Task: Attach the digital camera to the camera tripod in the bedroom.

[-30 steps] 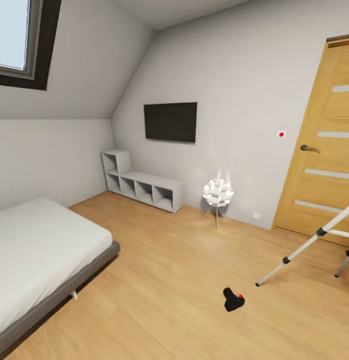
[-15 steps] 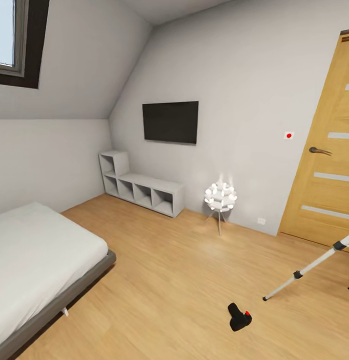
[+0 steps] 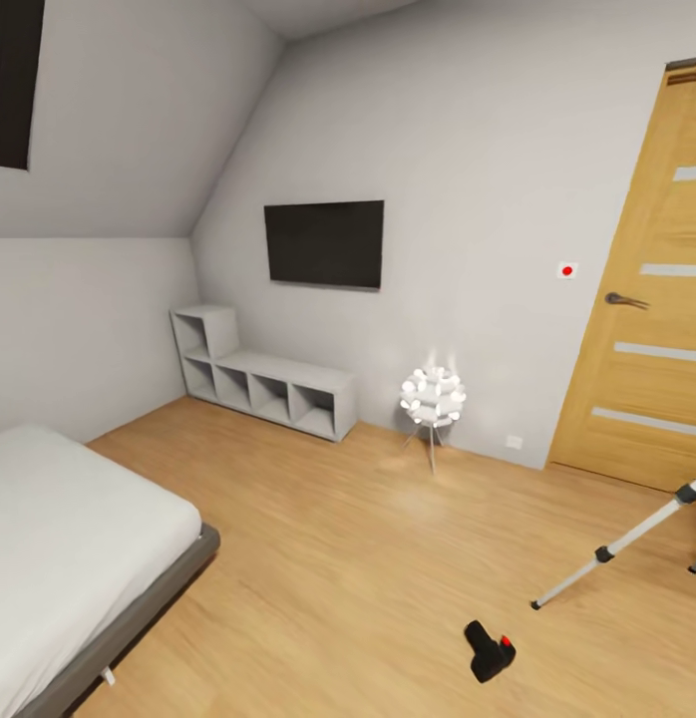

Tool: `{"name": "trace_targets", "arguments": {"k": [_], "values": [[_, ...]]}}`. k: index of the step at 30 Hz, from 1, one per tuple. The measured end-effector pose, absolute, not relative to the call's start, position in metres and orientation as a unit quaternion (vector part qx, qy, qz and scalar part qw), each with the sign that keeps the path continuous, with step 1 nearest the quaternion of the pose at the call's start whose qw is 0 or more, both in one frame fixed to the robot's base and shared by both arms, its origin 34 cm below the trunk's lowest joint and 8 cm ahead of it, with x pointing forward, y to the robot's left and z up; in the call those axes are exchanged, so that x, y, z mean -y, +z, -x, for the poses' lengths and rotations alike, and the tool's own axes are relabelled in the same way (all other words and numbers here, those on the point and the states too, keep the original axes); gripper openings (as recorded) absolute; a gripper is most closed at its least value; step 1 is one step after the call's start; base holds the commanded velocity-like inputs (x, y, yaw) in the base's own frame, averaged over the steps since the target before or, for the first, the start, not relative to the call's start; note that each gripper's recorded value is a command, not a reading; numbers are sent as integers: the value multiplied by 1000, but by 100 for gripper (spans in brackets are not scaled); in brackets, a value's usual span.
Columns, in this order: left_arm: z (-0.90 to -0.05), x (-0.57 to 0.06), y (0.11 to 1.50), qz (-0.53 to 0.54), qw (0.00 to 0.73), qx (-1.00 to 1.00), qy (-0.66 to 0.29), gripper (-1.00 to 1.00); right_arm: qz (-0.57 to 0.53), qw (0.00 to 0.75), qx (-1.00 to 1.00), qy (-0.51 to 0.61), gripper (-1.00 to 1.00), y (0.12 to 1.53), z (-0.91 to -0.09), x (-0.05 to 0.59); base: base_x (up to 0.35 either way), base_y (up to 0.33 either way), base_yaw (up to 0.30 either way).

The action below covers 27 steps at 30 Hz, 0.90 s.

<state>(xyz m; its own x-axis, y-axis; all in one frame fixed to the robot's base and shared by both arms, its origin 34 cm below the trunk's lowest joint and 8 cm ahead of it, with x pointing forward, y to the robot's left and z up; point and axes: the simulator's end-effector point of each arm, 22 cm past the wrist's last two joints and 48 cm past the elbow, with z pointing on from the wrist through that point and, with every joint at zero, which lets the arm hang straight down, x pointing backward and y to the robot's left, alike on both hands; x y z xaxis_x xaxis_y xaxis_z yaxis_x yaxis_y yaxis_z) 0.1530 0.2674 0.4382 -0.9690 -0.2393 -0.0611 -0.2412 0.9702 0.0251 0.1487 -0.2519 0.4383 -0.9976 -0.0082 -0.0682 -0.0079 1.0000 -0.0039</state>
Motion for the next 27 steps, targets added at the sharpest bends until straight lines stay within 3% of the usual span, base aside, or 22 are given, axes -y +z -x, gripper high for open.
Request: {"name": "trace_targets", "arguments": {"k": [6, 27], "values": [[-153, -267, 438, 121, 29, -992, 16, 100, 4, 34, -999, -2, 100, 438, -149, 252, 161, 218, -245], [-154, -267, 438, 121, 30, -992, 16, 100, 4, 34, -999, -2, 100, 438, -149, 252, 10, 9, -246]]}}
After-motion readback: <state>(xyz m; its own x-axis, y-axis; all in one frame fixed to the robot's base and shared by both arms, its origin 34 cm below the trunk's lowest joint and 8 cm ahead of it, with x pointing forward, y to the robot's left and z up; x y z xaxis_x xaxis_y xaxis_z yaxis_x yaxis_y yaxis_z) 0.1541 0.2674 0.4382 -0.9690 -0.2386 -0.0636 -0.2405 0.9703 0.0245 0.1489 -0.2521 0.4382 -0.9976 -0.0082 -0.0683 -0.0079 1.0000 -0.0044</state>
